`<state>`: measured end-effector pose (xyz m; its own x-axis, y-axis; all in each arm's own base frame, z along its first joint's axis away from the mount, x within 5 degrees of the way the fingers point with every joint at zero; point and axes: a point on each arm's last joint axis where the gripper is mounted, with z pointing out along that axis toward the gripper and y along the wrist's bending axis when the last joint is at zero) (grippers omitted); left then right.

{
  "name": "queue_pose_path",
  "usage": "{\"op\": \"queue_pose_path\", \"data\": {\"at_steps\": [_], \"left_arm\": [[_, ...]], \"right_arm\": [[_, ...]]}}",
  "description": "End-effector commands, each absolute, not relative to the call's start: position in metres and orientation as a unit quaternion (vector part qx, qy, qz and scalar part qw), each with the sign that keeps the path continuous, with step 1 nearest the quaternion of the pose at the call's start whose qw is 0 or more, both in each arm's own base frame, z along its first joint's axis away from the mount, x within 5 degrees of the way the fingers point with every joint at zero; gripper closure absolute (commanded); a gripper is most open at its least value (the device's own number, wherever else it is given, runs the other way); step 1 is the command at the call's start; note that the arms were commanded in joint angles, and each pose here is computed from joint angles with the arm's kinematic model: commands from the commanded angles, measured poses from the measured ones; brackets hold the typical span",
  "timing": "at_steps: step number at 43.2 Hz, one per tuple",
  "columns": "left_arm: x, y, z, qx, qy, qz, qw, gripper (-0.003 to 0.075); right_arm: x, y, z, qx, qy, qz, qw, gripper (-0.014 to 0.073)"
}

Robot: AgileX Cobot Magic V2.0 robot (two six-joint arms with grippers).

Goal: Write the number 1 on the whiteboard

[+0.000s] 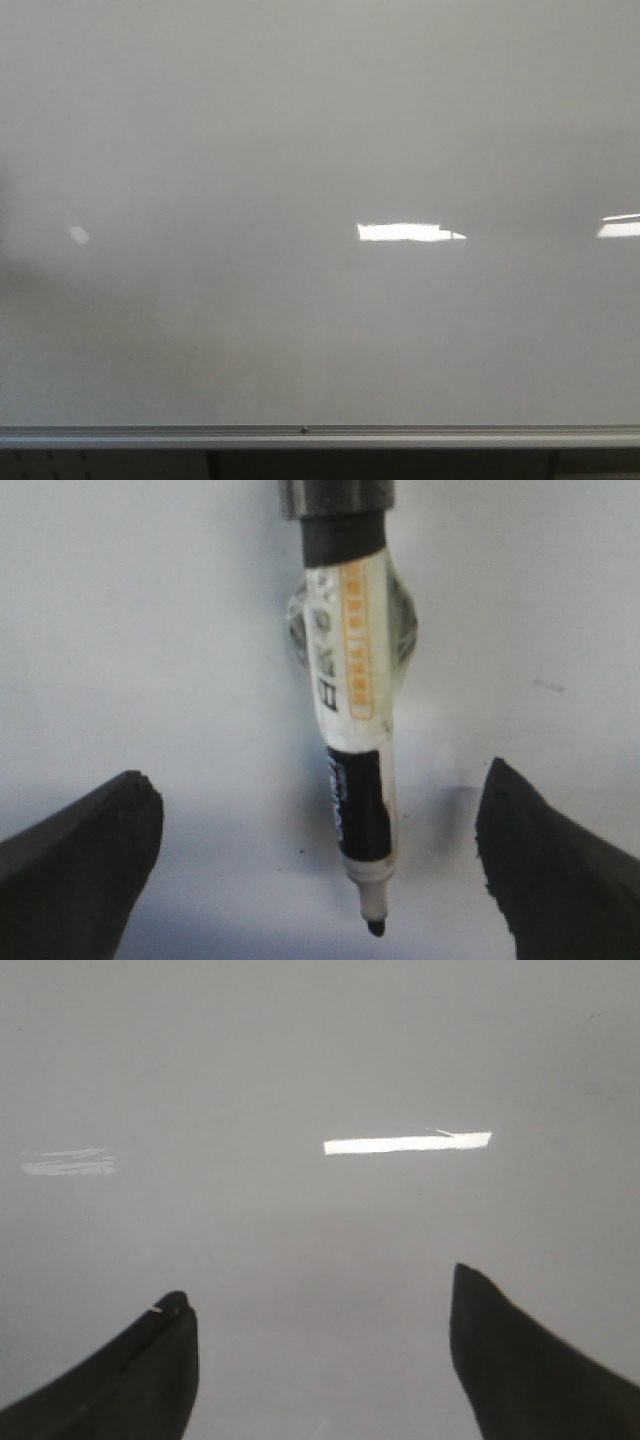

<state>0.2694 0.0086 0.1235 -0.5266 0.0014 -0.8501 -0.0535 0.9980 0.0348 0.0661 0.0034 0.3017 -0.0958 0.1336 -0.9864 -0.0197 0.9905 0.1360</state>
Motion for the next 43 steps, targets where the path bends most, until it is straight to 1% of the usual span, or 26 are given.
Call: {"op": "queue_pose_path", "data": {"at_steps": [1, 9, 15, 26, 29, 30, 34, 38, 39, 43], "left_arm": [[0.2808, 0.0100, 0.1409, -0.022, 0.840, 0.030, 0.541, 0.0103], [0.2891, 0.0102, 0.1437, -0.022, 0.834, 0.030, 0.551, 0.0103], [0.2899, 0.0103, 0.1381, -0.022, 0.838, 0.030, 0.545, 0.0103], [0.2903, 0.0103, 0.1390, -0.022, 0.835, 0.031, 0.550, 0.0104], [0.2903, 0.0103, 0.1390, -0.022, 0.835, 0.031, 0.550, 0.0123], [0.2903, 0.0103, 0.1390, -0.022, 0.835, 0.031, 0.550, 0.0141], [0.2900, 0.0103, 0.1383, -0.022, 0.837, 0.030, 0.546, 0.0270], [0.2895, 0.0102, 0.1373, -0.022, 0.840, 0.030, 0.541, 0.0434], [0.2895, 0.0102, 0.1371, -0.022, 0.841, 0.030, 0.540, 0.0491], [0.2894, 0.0102, 0.1369, -0.022, 0.841, 0.030, 0.540, 0.0666]], "right_arm": [[0.0666, 0.0020, 0.3187, 0.042, 0.706, 0.053, 0.705, 0.0047], [0.0666, 0.0020, 0.3187, 0.042, 0.706, 0.053, 0.705, 0.0047], [0.0666, 0.0020, 0.3187, 0.042, 0.706, 0.053, 0.705, 0.0047], [0.0666, 0.0020, 0.3187, 0.042, 0.706, 0.053, 0.705, 0.0047], [0.0666, 0.0020, 0.3187, 0.042, 0.706, 0.053, 0.705, 0.0047], [0.0666, 0.0020, 0.3187, 0.042, 0.706, 0.053, 0.705, 0.0047], [0.0666, 0.0020, 0.3187, 0.042, 0.706, 0.053, 0.705, 0.0047], [0.0666, 0.0020, 0.3187, 0.042, 0.706, 0.053, 0.705, 0.0047], [0.0666, 0.0020, 0.3187, 0.042, 0.706, 0.053, 0.705, 0.0047], [0.0666, 0.0020, 0.3187, 0.042, 0.706, 0.053, 0.705, 0.0047]]}}
